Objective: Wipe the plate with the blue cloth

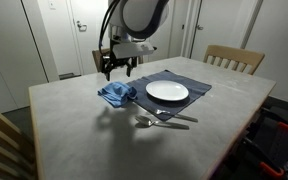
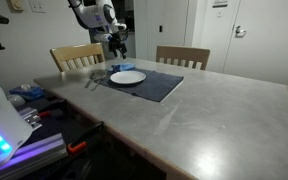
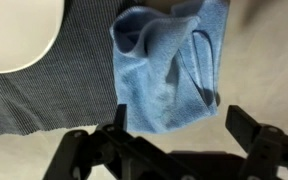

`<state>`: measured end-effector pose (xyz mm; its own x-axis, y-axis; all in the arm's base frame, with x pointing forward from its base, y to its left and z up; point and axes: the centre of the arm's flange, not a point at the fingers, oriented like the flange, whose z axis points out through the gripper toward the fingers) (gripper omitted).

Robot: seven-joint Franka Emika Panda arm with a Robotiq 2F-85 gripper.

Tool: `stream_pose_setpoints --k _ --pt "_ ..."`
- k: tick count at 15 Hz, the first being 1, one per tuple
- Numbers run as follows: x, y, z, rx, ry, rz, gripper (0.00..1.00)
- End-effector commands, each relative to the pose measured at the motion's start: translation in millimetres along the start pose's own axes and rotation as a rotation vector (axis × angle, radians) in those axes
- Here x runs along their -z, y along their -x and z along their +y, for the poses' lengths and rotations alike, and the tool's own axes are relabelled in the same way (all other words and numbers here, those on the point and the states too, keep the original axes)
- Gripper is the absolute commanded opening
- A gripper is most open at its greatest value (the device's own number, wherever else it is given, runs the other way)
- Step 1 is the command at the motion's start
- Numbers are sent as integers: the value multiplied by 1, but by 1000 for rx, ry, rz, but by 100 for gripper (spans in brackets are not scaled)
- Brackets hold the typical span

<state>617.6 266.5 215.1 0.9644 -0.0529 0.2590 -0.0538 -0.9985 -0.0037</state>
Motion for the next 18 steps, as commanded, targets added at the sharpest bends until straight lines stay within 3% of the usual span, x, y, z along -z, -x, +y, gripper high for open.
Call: stream_pose_setpoints --k 1,5,8,16,18 --pt "-17 3 4 8 -46 70 100" --pt "-38 8 7 33 -47 69 100" --pt "-48 12 6 64 -41 15 100" --pt "-57 18 6 103 -33 -32 100" --pt "-58 19 7 112 -26 -41 78"
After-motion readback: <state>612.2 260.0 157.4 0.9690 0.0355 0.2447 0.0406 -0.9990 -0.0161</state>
